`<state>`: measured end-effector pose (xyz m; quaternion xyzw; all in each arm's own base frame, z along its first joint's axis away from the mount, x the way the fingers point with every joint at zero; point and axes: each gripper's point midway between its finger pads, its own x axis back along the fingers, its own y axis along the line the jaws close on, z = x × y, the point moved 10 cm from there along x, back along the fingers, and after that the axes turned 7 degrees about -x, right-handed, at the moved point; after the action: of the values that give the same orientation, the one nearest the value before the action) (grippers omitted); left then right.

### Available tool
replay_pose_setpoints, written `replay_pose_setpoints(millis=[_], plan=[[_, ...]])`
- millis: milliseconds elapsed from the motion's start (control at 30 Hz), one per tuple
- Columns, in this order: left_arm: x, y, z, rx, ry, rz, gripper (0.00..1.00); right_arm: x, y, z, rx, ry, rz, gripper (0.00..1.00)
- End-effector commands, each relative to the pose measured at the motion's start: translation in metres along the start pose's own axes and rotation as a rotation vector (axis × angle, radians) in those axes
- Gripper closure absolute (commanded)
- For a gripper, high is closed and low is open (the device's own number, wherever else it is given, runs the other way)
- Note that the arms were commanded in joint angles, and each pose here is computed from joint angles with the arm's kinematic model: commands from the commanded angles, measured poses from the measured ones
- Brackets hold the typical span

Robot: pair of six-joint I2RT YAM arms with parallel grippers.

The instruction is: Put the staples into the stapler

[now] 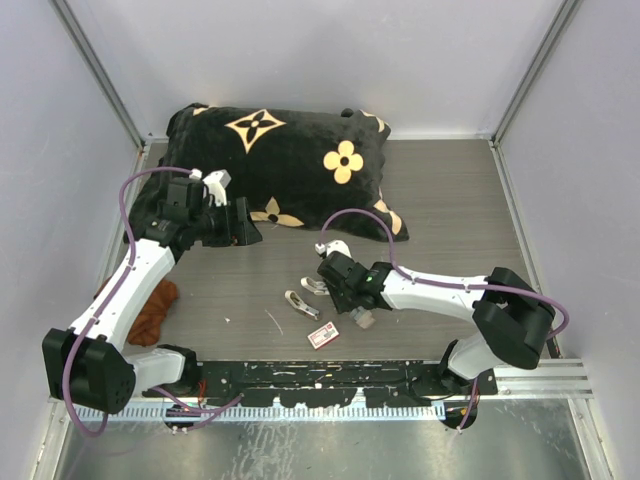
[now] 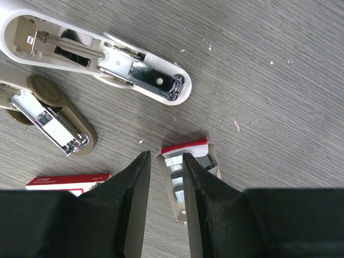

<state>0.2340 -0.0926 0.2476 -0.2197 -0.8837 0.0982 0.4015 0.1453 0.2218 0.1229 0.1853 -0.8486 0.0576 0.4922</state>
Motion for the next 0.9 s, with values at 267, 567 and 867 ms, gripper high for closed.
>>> replay_pose_setpoints(millis=[267,567,867], plan=[[0.001,-0.001,-0.009,-0.009,-0.033,0.015,0.14,0.000,-0.004,-0.007,0.014,-0.012,0.002,0.66],[0.001,-0.002,-0.009,-0.010,-0.031,0.017,0.14,-0.009,-0.005,-0.002,0.028,0.013,0.013,0.66],[0.000,-0.002,-0.009,-0.009,-0.029,0.020,0.14,-0.015,-0.008,0.005,0.041,0.044,0.032,0.66]])
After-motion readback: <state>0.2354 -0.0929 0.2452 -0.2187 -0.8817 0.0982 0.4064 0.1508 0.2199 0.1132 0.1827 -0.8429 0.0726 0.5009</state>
